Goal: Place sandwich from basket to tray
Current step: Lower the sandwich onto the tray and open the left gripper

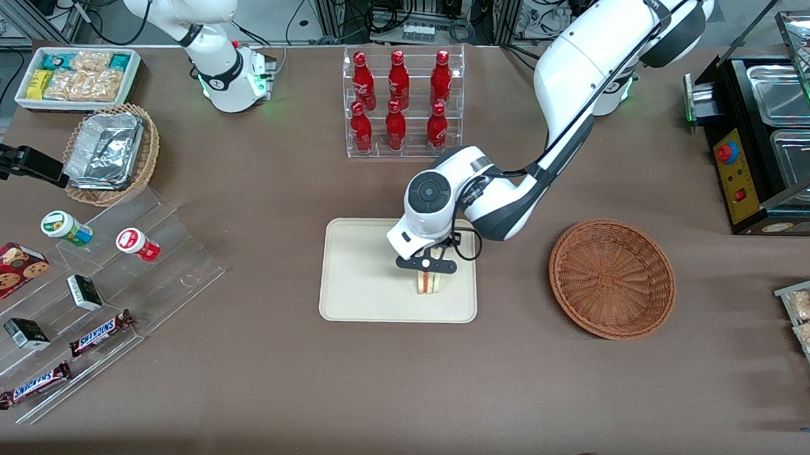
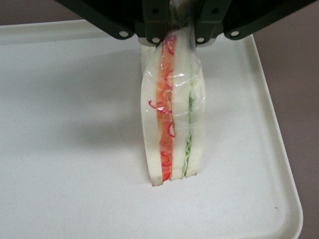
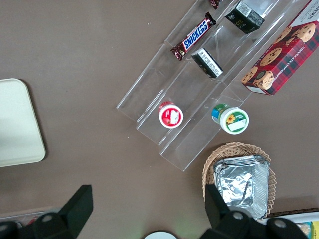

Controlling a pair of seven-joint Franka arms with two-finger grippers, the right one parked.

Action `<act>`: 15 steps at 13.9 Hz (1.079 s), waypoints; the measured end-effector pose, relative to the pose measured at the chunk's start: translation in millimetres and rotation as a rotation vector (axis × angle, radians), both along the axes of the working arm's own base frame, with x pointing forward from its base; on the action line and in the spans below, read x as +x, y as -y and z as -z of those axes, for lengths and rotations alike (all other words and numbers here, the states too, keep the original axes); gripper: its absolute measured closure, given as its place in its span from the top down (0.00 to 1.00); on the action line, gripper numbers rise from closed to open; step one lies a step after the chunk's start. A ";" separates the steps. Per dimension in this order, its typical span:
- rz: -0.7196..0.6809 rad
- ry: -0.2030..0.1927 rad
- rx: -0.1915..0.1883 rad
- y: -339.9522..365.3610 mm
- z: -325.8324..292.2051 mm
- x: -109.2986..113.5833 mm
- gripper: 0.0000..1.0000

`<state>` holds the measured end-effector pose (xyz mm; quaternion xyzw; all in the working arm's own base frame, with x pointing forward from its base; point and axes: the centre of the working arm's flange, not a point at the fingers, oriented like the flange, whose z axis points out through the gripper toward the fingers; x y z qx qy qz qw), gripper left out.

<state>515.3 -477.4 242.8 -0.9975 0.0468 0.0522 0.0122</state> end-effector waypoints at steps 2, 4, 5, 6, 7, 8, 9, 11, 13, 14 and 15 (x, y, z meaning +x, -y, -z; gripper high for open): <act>0.000 0.000 -0.001 0.1 -0.1 0.2 0.19; -0.001 0.001 -0.001 0.2 -0.6 0.5 0.37; -0.002 0.002 -0.002 0.3 -0.8 0.7 0.46; -0.002 0.003 -0.002 0.4 -1.3 1.0 0.55; -0.003 0.003 -0.003 0.5 -1.7 1.3 0.66; -0.004 0.004 -0.004 0.7 -2.4 1.7 0.75; -0.006 0.006 -0.005 0.9 -3.4 2.4 0.84; -0.018 0.013 -0.010 1.8 -7.1 4.7 1.00; -0.031 0.027 -0.021 3.3 -16.3 10.1 1.00; -0.038 0.032 -0.022 3.4 -22.9 13.2 1.00; -0.050 0.031 -0.014 1.9 -29.5 15.6 1.00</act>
